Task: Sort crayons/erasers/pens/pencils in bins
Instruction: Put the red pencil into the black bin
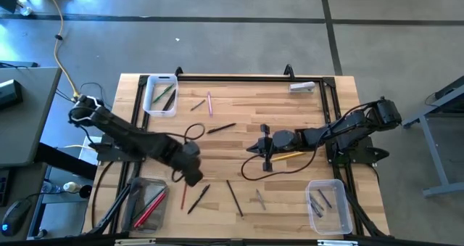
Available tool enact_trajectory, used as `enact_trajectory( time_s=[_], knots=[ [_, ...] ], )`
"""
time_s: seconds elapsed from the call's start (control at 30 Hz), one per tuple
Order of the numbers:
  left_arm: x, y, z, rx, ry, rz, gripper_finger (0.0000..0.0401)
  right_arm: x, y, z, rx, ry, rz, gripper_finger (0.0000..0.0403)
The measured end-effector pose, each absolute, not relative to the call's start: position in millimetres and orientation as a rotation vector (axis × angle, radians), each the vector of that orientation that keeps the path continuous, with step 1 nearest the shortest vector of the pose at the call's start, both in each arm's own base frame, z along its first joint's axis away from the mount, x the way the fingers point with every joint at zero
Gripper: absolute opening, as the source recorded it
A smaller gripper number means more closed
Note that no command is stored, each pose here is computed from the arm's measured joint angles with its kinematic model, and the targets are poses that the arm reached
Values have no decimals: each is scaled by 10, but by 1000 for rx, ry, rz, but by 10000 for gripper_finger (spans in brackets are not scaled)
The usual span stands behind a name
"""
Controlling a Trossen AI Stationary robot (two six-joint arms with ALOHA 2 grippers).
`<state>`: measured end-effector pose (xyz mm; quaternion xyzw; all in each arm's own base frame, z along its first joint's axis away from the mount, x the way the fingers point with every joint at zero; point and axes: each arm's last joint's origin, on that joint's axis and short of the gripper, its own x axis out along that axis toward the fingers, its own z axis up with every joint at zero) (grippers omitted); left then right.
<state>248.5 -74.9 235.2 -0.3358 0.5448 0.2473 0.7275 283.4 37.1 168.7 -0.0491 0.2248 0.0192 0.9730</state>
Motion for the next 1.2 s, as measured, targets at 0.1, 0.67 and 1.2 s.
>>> enact_trajectory(
  time_s=[0.1,0.67,1.2],
  knots=[
    [2538,-637,2159,-757,1216,583,89,2828,393,1681,-103,460,47,0],
    [2323,-538,1537,-925,1193,768,140,2826,407,1681,-121,460,57,0],
    [2240,-627,1338,-973,1170,827,121,2826,408,1680,-122,461,64,0]
  ],
)
